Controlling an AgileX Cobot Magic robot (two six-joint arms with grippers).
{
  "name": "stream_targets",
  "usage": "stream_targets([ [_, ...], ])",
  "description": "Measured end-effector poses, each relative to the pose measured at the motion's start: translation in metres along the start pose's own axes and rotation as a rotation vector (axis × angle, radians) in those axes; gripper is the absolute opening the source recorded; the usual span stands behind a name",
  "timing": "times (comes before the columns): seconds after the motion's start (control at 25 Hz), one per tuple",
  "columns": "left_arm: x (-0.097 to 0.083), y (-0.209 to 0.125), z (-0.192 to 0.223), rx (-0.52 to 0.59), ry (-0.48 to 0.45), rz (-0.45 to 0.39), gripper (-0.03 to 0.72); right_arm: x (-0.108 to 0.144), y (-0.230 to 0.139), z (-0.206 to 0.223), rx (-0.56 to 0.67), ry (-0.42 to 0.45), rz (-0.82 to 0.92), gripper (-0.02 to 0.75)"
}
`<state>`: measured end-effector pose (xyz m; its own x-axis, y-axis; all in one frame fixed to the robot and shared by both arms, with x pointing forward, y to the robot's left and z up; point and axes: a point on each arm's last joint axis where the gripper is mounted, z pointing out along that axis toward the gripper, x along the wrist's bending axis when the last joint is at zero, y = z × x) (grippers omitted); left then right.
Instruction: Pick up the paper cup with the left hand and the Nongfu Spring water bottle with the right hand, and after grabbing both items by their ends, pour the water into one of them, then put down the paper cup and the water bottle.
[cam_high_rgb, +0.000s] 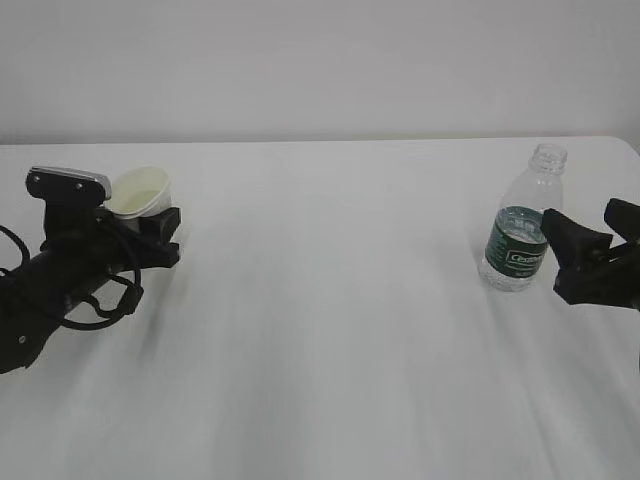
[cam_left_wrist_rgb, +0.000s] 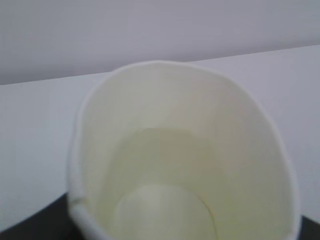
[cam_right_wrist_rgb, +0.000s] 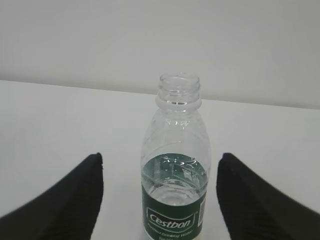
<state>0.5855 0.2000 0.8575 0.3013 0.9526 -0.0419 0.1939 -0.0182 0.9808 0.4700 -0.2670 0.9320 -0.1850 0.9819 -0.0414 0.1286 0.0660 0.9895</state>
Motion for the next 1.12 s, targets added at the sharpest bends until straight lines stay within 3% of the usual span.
stream_targets([
  [0.8,0.003,-0.023,0.006,0.052,0.024,0.041,0.431,0.000,0.000,0.000,0.000,0.000,0.000,0.544],
  [1.12,0.003,-0.024,0.006,0.053,0.024,0.041,0.495,0.000,0.000,0.000,0.000,0.000,0.000,0.544],
])
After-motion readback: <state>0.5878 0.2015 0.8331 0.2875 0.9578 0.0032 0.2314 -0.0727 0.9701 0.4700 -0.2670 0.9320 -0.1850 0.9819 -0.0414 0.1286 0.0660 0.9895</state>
